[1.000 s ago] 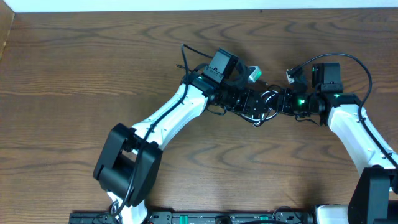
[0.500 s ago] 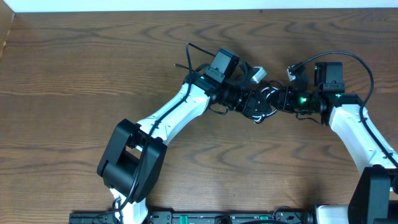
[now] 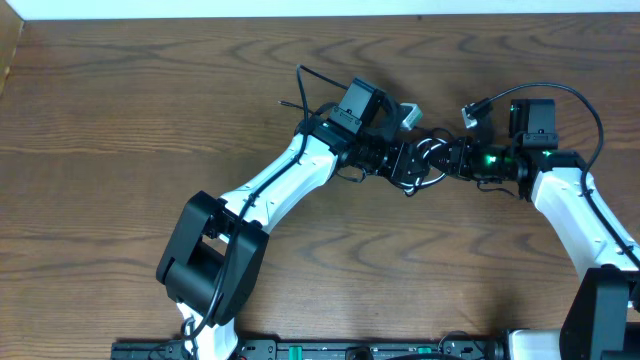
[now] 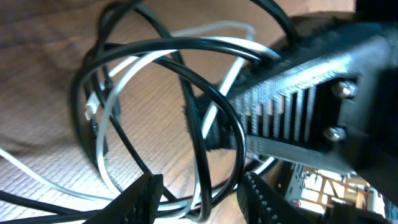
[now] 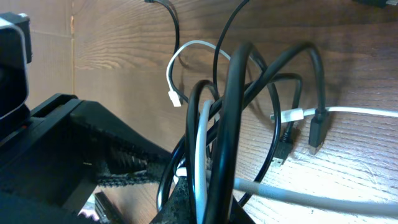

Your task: Untangle cables

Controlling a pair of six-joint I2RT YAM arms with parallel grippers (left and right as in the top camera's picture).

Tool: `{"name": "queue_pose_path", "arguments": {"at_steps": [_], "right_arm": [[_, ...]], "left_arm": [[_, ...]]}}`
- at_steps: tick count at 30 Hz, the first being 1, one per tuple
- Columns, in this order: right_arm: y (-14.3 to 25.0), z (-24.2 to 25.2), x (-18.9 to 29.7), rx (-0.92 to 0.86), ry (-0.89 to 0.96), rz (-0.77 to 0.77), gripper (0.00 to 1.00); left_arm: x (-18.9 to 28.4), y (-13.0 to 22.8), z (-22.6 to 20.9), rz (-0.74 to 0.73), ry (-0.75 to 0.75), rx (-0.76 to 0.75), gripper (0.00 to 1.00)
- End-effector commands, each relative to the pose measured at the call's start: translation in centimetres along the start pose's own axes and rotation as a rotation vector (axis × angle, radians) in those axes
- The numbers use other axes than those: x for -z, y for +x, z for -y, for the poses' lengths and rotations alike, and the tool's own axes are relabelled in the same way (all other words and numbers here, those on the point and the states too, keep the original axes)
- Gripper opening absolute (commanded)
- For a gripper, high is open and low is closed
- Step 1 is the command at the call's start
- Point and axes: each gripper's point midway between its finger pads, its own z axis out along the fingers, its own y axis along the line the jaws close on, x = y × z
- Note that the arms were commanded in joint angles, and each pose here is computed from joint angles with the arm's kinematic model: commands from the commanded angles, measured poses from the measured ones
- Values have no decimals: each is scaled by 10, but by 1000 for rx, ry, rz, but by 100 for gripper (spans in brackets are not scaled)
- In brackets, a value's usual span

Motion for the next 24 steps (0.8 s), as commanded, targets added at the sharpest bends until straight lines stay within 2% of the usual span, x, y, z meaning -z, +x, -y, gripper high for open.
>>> {"name": "queue_pose_path", "arguments": {"at_steps": [1, 11, 16, 20, 24], "right_arm": [[-4, -9, 2, -2, -47, -1, 1], [-5, -9, 2, 0, -47, 2, 1], [-5, -10, 2, 0, -51, 1, 1], [-6, -7, 3, -4, -41, 7, 1], [-8, 17, 5, -76, 86, 31, 1]], "left_arm": [[-8, 1, -9, 2, -42, 20, 44], [-18, 7, 5, -13, -25, -10, 43], [-19, 5, 0, -5, -53, -8, 32], [-17, 6, -11, -2, -105, 6, 8], [-11, 1, -14, 15, -109, 42, 7]]}}
